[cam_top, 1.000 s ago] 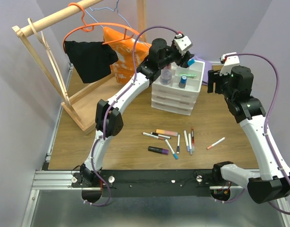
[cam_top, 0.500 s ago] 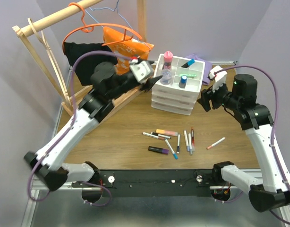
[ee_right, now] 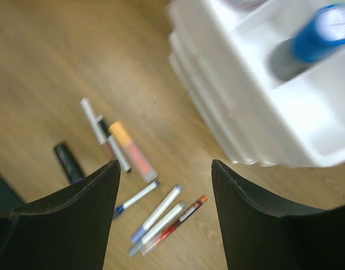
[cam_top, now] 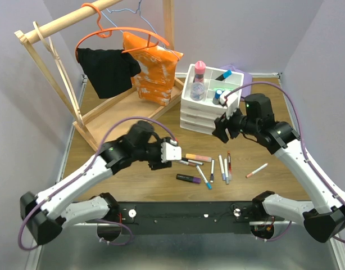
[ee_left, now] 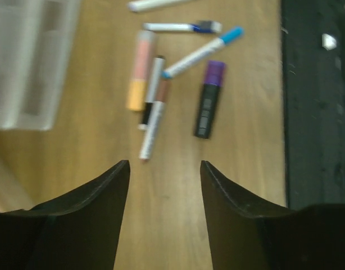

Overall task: Sort the stationery into containers
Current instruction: Pick up the pen from the center of the board.

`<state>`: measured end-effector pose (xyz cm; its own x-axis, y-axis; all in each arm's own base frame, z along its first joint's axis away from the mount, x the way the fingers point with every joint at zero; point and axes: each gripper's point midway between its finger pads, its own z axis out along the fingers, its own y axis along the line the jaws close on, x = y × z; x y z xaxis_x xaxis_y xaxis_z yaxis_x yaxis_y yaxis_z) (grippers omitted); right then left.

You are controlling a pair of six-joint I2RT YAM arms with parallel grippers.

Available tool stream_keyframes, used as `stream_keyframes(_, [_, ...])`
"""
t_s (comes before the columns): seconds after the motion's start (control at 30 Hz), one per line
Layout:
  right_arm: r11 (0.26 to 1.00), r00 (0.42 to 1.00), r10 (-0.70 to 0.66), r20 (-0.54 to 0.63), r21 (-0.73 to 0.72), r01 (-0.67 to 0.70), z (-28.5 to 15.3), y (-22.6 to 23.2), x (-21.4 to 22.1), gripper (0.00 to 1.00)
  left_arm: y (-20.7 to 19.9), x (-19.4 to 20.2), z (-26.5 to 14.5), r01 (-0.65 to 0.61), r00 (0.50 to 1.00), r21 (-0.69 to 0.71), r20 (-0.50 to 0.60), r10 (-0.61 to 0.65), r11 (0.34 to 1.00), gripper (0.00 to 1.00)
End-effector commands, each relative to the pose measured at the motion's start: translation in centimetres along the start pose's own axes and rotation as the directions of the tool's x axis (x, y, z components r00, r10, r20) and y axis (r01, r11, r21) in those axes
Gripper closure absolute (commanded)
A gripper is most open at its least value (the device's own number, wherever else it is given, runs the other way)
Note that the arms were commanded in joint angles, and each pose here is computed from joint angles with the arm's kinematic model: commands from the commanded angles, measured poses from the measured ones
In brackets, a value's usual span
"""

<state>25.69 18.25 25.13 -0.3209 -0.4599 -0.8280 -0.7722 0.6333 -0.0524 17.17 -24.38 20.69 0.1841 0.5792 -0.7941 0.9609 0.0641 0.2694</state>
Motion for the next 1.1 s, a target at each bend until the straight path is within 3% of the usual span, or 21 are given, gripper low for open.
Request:
stream_keyframes(0.0, [0.943, 0.961, 0.151, 0.231, 0.259, -0.211, -1.9, -6.6, -7.0, 0.27, -6.6, 1.7, 4.3, -0.066, 0.989, 0.325, -0.107, 0.106, 0.943, 0.41])
stream_keyframes(0.17, [0.905, 0.943, 0.131, 0.307, 0.350, -0.240, -5.2, -9.8, -9.5, 0.26, -7.3, 2.7, 9.6, -0.016, 0.974, 0.353, -0.204, 0.094, 0.935, 0.44])
stream_keyframes(0.43, [0.854, 0.929, 0.135, 0.344, 0.434, -0.285, -9.8, -11.5, -8.0, 0.25, -8.4, 2.9, 15.6, 0.073, 0.946, 0.324, -0.321, 0.037, 0.943, 0.46])
stream_keyframes(0.63, [0.832, 0.919, 0.158, 0.361, 0.453, -0.321, -11.3, -11.5, -6.4, 0.25, -8.1, 3.4, 17.6, 0.069, 0.935, 0.283, -0.353, 0.037, 0.957, 0.48])
stream_keyframes(1.07, [0.825, 0.910, 0.173, 0.376, 0.450, -0.342, -11.4, -11.6, -6.1, 0.25, -8.3, 8.6, 19.3, 0.044, 0.884, 0.258, -0.459, 0.082, 0.965, 0.53])
